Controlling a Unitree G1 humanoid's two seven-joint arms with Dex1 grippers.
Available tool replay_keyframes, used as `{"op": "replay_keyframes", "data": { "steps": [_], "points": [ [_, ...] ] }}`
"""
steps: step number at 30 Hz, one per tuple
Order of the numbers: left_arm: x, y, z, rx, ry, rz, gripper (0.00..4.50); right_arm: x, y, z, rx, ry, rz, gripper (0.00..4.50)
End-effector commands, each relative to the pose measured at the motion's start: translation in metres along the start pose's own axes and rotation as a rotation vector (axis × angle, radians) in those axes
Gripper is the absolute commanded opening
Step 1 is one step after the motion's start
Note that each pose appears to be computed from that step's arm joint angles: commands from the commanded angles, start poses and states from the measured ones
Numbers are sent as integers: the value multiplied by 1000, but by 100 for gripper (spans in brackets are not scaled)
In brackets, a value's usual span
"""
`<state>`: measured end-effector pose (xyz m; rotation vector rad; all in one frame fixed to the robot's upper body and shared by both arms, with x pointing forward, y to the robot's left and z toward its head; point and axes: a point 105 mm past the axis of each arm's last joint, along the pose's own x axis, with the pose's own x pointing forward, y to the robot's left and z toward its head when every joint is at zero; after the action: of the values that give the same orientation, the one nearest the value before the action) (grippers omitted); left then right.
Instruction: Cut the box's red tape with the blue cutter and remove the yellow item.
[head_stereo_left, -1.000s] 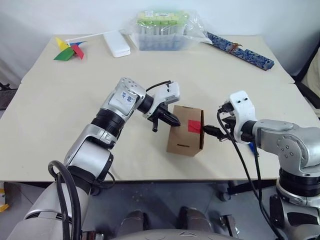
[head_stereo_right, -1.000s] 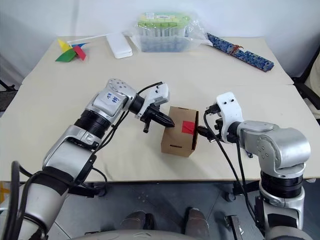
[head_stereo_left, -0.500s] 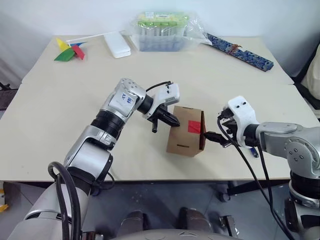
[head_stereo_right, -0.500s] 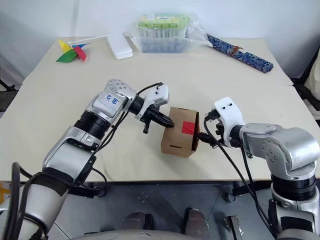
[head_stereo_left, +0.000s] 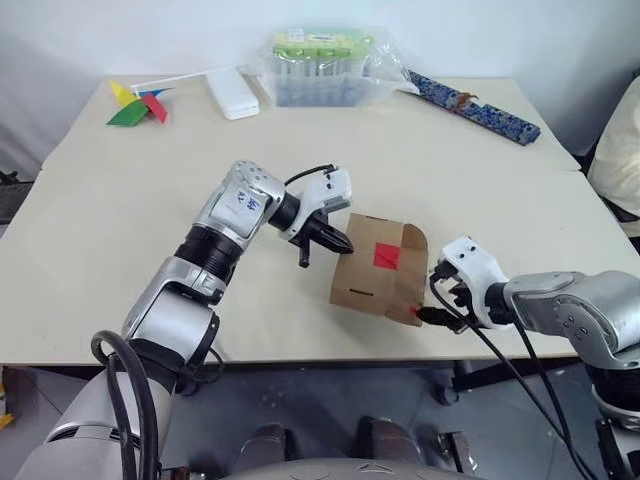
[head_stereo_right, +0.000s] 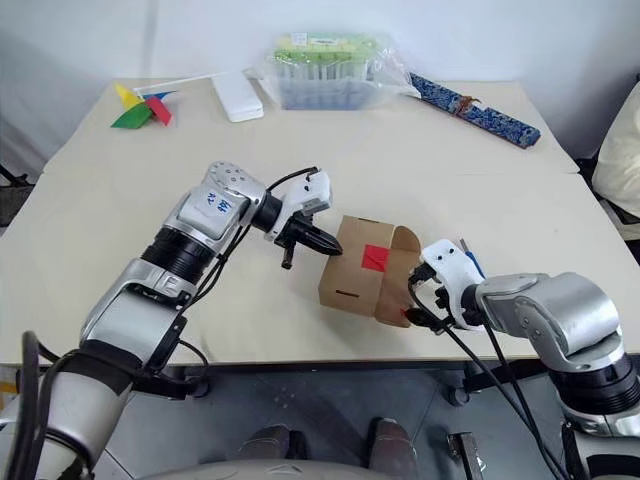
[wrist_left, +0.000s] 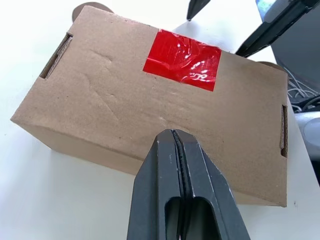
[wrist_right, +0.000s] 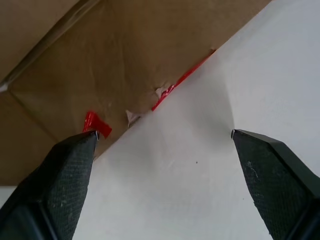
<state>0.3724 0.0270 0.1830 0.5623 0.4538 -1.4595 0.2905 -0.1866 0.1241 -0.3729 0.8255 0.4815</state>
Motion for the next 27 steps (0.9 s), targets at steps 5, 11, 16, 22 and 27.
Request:
{"op": "replay_keyframes", "data": {
  "steps": [5, 11, 16, 22, 27],
  "points": [
    [6, 3, -21, -52, 67, 21, 0, -5, -10, 0, 29, -17, -15, 446],
    [5, 6, -19, -48, 66, 35, 0, -30, -22, 27, 259, -253, 91, 446],
    [5, 7, -19, -48, 69, 36, 0, -30, -24, 30, 452, -353, 253, 446],
    [4, 8, -18, -47, 72, 37, 0, -14, -21, 12, 551, -281, 278, 446],
    [1, 8, -20, -50, 80, 43, 0, -1, -5, -2, 685, -283, 415, 446]
  ]
}}
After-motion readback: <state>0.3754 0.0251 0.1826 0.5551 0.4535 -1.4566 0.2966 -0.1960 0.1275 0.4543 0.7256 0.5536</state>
